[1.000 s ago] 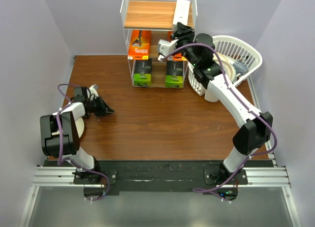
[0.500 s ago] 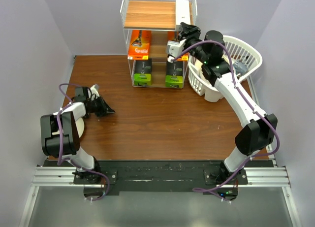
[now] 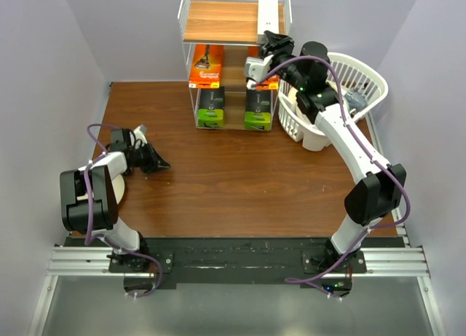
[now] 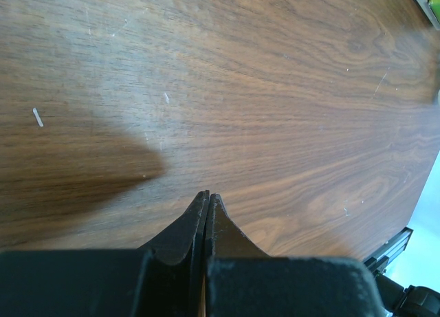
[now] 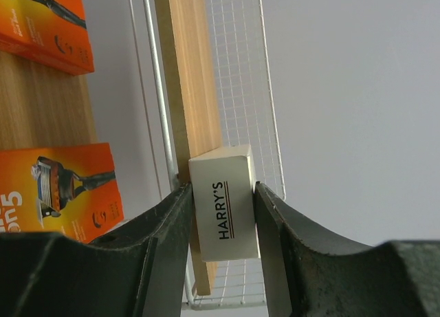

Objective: Place and organize the shaving razors onto the shelf

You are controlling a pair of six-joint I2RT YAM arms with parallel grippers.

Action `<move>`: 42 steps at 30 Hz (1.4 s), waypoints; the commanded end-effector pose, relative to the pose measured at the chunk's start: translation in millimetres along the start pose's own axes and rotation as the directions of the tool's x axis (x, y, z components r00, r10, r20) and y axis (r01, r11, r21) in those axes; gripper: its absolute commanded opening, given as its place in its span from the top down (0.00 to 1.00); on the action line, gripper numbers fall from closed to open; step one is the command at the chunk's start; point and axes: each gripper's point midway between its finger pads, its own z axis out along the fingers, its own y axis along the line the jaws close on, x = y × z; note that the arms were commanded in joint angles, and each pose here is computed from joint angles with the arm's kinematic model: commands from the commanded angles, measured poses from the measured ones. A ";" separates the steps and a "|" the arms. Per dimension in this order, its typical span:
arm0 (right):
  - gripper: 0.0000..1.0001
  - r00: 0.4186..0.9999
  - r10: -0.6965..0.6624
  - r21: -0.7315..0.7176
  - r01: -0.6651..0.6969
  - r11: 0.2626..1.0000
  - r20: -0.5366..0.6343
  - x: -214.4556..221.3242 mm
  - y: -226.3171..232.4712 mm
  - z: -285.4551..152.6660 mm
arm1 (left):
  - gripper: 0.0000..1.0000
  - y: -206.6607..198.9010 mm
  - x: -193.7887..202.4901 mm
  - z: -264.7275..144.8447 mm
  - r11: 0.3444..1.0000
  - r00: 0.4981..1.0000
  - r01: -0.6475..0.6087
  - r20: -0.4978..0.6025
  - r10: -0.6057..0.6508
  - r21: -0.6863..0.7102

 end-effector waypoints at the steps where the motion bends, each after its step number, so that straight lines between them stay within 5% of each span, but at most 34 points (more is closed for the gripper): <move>1: 0.55 0.999 0.034 -0.006 -0.034 0.999 0.008 -1.4 0.2 3.7 | 1.00 -9.4 -9.3 -6.5 0.999 0.998 -0.040 0.050 0.039 0.018; 7: 0.32 0.999 0.039 0.060 -0.041 0.997 0.019 -6.3 -12.9 -7.1 | 1.00 -10.2 -6.7 -7.9 0.999 0.998 -0.040 0.051 0.039 0.024; 14: 0.20 0.995 0.090 0.024 -0.091 0.996 0.031 -25.3 -9.3 -37.7 | 1.00 -13.4 -6.8 -8.3 0.999 0.998 -0.037 0.049 0.035 0.036; 25: 0.13 0.982 0.183 0.023 -0.183 0.983 0.037 -42.8 -4.5 -58.7 | 1.00 -15.9 -5.3 -9.6 0.998 0.998 -0.030 0.056 0.027 0.049; 36: 0.33 0.974 0.208 0.007 -0.209 0.978 0.088 -55.2 -10.0 -62.3 | 1.00 -14.6 2.9 -15.4 0.998 0.997 -0.043 0.070 0.040 0.044; 39: 0.49 0.974 0.212 0.002 -0.212 0.977 0.084 -56.7 -10.0 -68.0 | 1.00 -14.8 2.3 -15.4 0.998 0.996 -0.045 0.072 0.042 0.045; 42: 0.76 0.981 0.189 -0.010 -0.189 0.982 0.052 -50.6 -5.2 -65.9 | 1.00 -14.4 1.1 -13.6 0.998 0.997 -0.040 0.069 0.037 0.046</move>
